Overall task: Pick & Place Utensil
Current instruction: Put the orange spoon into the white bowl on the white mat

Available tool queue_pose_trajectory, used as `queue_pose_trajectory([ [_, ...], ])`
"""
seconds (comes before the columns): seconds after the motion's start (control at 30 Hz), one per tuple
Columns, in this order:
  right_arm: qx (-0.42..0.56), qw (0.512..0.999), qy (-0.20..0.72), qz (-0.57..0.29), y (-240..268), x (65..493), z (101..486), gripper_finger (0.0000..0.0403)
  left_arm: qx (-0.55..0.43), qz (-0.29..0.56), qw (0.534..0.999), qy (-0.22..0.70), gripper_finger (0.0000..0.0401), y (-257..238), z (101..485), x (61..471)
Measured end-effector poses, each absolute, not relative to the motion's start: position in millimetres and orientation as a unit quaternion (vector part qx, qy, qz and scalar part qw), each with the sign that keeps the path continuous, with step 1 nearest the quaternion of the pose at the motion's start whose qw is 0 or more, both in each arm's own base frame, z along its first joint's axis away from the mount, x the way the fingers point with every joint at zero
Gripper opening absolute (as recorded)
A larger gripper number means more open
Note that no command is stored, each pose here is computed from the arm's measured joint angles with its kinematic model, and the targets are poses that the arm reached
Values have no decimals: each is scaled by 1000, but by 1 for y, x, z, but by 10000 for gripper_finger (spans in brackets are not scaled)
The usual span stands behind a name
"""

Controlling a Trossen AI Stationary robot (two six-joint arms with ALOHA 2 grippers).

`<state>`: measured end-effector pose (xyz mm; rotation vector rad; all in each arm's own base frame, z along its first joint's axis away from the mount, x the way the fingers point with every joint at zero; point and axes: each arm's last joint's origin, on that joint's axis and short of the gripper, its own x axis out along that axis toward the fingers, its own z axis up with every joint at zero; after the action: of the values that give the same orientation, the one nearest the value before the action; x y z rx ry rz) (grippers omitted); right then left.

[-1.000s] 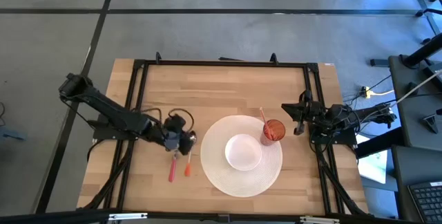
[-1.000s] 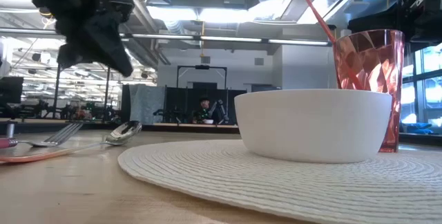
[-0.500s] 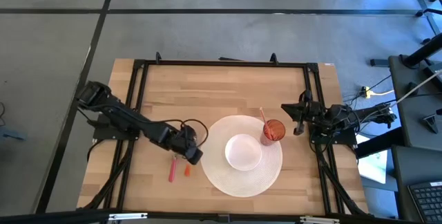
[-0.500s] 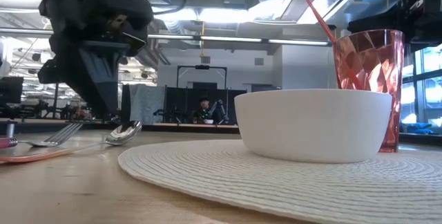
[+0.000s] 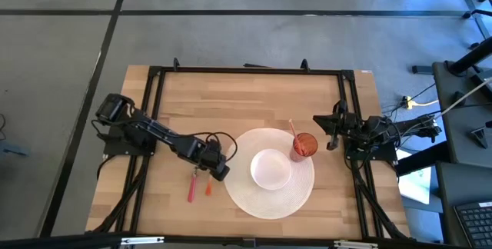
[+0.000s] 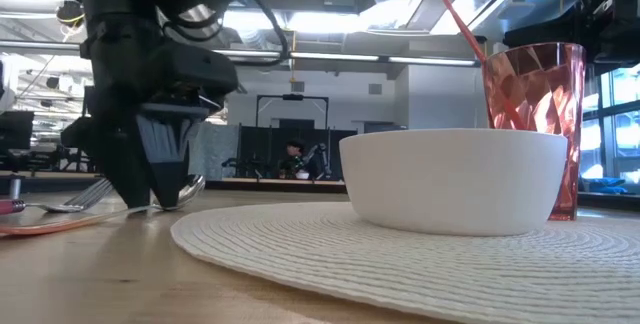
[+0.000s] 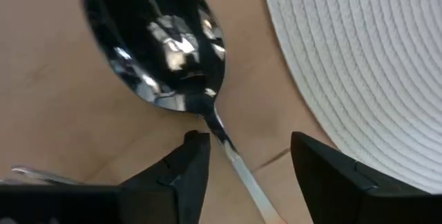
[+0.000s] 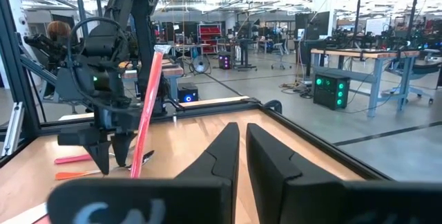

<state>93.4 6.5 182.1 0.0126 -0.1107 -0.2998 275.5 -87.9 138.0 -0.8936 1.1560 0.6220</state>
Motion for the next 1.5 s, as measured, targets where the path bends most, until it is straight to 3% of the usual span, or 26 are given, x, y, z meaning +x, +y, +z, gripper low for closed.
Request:
queue_pose_trajectory([
  [0.27, 7, 987, -55, -149, 7, 93, 182, 30, -390, 291, 685, 543, 165, -87, 125, 277],
  [0.7, 7, 987, -54, -149, 7, 93, 182, 30, -368, 310, 703, 524, 11, -86, 123, 277],
  [1.07, 7, 987, -54, -149, 7, 93, 182, 30, -304, 312, 741, 510, 4, -88, 143, 292],
  [1.33, 9, 987, -54, -148, 7, 93, 182, 30, -197, 307, 804, 470, 3, -90, 201, 319],
  [1.5, 9, 987, -54, -148, 7, 93, 182, 30, -72, 283, 847, 445, 3, -90, 246, 344],
])
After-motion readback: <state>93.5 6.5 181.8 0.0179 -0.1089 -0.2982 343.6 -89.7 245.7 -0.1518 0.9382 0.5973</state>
